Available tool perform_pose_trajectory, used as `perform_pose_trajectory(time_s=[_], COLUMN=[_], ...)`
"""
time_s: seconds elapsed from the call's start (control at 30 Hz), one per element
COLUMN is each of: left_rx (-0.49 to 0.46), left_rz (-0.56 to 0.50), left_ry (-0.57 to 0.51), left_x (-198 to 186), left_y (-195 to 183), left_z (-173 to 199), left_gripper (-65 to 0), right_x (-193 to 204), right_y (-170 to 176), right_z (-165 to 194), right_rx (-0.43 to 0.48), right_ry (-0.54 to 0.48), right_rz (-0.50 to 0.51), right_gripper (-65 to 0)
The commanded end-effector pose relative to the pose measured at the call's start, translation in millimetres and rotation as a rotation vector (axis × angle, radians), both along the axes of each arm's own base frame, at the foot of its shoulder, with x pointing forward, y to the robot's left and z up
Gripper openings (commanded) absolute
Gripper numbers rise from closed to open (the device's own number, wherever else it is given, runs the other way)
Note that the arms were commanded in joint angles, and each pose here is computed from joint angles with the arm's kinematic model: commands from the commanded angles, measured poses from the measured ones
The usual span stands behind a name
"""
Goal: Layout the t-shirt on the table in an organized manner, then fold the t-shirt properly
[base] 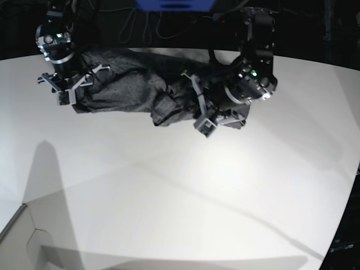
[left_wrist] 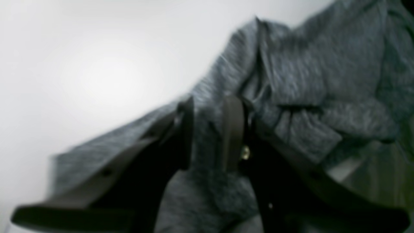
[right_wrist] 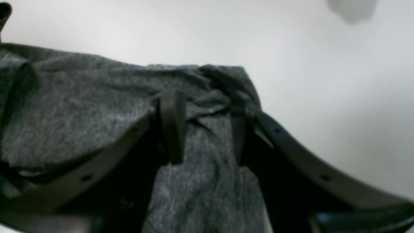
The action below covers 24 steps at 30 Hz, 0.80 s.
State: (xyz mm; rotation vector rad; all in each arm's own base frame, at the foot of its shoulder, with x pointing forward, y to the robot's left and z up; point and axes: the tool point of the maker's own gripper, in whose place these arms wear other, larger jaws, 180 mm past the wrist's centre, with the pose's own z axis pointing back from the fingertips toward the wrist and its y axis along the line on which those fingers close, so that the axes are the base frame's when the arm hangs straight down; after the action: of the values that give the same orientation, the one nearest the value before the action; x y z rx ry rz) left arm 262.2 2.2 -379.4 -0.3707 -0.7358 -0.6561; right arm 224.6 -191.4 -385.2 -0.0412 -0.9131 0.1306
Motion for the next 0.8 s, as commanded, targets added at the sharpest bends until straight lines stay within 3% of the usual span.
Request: perform_pose_trajectory(time_s=[0.0, 0.27, 0.43, 0.53, 0.77], left_rx=[-0.038, -0.031, -0.023, 0.020, 0.092], left_rz=[-0.021, -0.303, -0.322, -0.268, 0.052], left_ry=[-0.036, -0.104, -0.154, -0.178, -0.116], left_x=[5, -34, -34, -22, 20], left_y=[-14, -75, -75, -47, 56], left_z=[12, 31, 45, 47, 23], left_gripper=[-50.0, -50.0, -50.0, -50.0, -48.0], right_x=[5, 4, 4, 4, 0], right_y=[-1, -2, -14, -24, -40], right_z=[11, 11, 19, 28, 42], right_rx=[0.001, -0.002, -0.023, -0.029, -0.044], right_ry=[-0.042, -0.040, -0.060, -0.084, -0.119], right_rz=[0.007, 0.005, -0.023, -0.070, -0.142], right_gripper=[-41.5, -41.4, -41.3, -41.3, -38.5])
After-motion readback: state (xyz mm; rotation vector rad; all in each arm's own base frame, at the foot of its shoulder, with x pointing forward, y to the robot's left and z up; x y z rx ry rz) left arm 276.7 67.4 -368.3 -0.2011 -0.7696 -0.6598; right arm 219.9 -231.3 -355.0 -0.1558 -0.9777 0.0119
